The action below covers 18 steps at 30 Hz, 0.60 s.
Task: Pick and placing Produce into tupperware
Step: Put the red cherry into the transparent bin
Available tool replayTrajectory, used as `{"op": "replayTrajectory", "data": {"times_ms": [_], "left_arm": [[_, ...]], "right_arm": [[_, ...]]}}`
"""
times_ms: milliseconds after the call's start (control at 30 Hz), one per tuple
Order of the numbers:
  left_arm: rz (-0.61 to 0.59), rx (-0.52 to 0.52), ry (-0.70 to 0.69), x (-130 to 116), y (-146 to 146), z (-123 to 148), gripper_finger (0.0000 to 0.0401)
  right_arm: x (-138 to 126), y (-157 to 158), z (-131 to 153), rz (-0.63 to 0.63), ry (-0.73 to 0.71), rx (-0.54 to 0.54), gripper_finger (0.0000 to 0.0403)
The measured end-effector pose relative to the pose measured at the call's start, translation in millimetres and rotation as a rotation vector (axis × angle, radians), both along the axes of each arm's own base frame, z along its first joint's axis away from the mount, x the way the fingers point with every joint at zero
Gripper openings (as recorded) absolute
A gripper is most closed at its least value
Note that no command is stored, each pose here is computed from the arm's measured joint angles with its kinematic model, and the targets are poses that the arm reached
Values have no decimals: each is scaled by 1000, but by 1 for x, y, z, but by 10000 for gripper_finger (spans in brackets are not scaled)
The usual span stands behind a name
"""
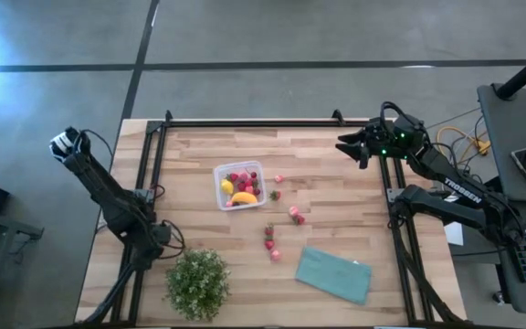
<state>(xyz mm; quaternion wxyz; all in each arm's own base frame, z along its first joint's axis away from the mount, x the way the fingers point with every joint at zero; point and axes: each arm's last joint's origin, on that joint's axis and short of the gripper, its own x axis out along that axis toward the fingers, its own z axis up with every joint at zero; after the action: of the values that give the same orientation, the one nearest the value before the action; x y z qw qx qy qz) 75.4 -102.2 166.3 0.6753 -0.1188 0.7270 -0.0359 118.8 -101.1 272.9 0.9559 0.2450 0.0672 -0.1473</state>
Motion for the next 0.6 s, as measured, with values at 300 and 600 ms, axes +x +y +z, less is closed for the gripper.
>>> {"op": "replayTrajectory", "data": {"times_ms": [300, 600], "left_arm": [[-8, -13, 85, 5, 0, -13, 192], [-9, 28, 68, 9, -2, -19, 192]], "right_arm": [[0, 0, 0, 0, -1, -1, 226], [0, 0, 0, 1, 0, -1, 226]]}}
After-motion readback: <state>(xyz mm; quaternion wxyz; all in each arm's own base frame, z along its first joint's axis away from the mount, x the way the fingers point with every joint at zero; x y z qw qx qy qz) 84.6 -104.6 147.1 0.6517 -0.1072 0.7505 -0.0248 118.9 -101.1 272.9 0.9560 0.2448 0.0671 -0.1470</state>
